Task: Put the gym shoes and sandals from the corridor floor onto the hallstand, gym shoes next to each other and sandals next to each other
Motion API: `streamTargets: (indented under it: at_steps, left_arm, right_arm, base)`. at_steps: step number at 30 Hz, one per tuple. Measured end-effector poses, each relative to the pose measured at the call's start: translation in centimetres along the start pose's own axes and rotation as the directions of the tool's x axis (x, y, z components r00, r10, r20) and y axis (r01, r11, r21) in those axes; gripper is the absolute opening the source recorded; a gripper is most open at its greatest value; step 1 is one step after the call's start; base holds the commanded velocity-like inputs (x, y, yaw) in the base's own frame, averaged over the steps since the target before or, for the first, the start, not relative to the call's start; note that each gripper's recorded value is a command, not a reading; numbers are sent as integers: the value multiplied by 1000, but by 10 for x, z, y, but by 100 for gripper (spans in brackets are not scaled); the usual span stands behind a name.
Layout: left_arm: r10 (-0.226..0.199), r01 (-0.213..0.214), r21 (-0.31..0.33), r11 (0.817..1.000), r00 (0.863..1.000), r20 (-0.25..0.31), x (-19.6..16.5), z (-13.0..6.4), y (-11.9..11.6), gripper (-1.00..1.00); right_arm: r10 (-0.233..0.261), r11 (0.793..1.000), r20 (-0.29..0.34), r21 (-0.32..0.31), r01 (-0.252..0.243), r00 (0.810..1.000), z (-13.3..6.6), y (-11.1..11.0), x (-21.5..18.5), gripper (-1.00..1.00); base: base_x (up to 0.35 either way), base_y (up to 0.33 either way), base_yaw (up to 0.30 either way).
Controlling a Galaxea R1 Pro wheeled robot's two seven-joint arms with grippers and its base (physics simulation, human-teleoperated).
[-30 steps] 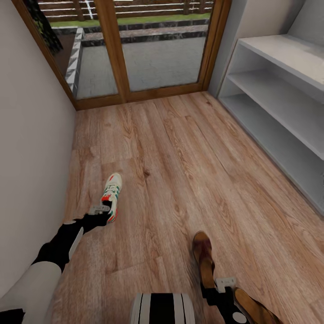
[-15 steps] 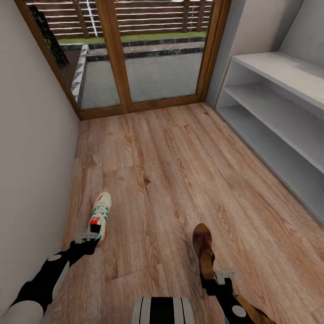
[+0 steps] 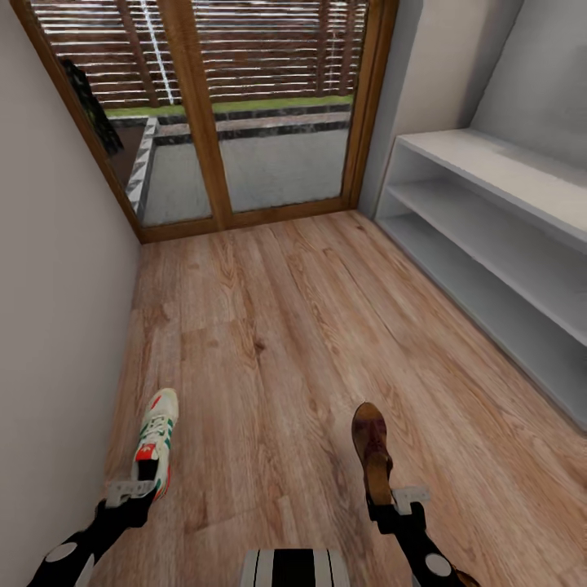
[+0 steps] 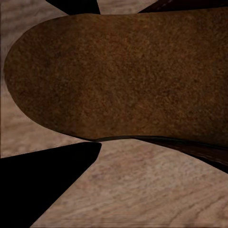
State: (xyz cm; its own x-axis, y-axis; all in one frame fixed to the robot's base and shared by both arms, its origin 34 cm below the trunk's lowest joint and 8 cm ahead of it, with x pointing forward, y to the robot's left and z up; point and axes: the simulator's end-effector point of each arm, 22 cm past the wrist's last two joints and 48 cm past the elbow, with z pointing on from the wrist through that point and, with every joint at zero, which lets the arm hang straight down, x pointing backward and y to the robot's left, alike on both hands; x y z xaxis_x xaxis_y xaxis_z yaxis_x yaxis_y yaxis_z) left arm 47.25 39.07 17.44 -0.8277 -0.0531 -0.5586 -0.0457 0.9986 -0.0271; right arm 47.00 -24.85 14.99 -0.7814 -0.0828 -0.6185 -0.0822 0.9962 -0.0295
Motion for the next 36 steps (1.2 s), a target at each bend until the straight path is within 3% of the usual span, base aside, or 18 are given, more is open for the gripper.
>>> streamTargets:
  at_steps: [7, 13, 22, 36]
  left_arm:
    - [-22, 24, -35, 999, 998, 64, 23, -22, 15, -100]
    - [-50, 52, -44, 998, 997, 50, 52, -37, 16, -100]
    - [-41, 46, -38, 998, 990, 132, 48, -51, 8, -100]
    - [-36, 41, -22, 999, 978, 204, 18, -61, 1, -100]
  right_arm:
    - [-40, 999, 85, 0, 40, 996, -6, -5, -27, -100]
    - [-60, 998, 117, 5, 60, 991, -13, -8, -40, -100]
    - [-61, 998, 146, -1, 62, 987, -32, -3, -35, -100]
    - [-55, 998, 167, -1, 56, 984, -46, -1, -41, -100]
  base:
    - [0, 0, -96]
    - [0, 0, -86]
    - [0, 0, -3]
    - [0, 0, 143]
